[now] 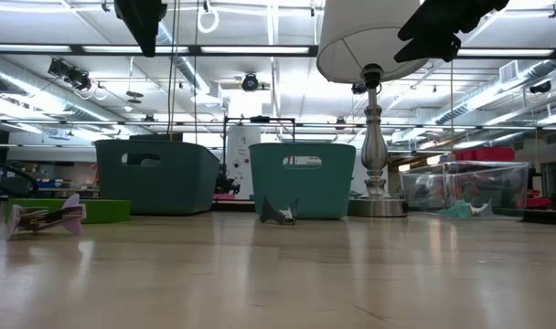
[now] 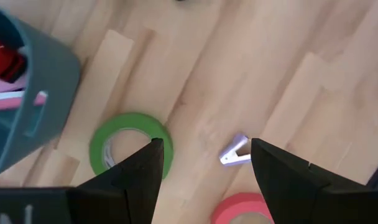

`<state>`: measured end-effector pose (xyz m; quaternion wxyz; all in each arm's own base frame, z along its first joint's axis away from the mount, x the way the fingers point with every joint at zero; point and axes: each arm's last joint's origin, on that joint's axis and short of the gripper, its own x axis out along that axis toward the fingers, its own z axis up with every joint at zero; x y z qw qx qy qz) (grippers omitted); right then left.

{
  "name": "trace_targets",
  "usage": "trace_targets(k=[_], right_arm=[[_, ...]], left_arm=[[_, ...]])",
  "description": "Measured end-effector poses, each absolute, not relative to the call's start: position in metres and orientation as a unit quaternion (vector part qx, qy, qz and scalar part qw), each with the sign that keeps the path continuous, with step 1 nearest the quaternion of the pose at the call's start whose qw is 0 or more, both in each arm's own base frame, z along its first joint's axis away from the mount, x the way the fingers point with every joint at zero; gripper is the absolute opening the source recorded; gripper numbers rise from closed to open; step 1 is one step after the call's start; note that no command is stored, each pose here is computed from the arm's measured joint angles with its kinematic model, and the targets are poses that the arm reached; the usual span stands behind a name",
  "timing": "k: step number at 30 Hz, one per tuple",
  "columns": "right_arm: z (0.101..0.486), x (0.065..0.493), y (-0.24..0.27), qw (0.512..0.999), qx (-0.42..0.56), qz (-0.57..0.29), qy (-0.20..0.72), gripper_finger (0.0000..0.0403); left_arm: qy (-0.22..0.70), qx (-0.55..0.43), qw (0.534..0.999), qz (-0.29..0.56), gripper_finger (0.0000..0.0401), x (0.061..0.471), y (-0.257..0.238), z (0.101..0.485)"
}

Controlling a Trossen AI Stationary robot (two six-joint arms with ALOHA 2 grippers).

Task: Pick and place Stapler, Stapler remover, tape
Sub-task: Put the green tape into the green bin

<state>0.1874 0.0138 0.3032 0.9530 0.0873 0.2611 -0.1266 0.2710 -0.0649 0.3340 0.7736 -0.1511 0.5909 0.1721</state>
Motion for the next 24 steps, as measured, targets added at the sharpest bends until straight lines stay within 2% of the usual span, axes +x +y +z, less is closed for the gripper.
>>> trace_targets(k=[6,12,16,24], right_arm=[[0.303,0.188,0.014,0.954,0.079,-0.124,0.262,0.0239],[0.304,0.188,0.014,0.955,0.072,-0.122,0.26,0.0239],[0.304,0.188,0.014,0.955,0.071,-0.122,0.259,0.0239],[0.304,0.188,0.014,0.955,0.078,-0.117,0.26,0.0239]], left_arm=[[0.596,-0.13,0.775,0.163,0.0254,0.273,-0.077,0.329],[0.599,-0.091,0.775,0.179,0.0312,0.274,-0.085,0.318],[0.623,-0.1,0.753,0.187,0.0344,0.27,-0.085,0.298],[0.637,-0.092,0.75,0.155,0.0342,0.263,-0.089,0.246]])
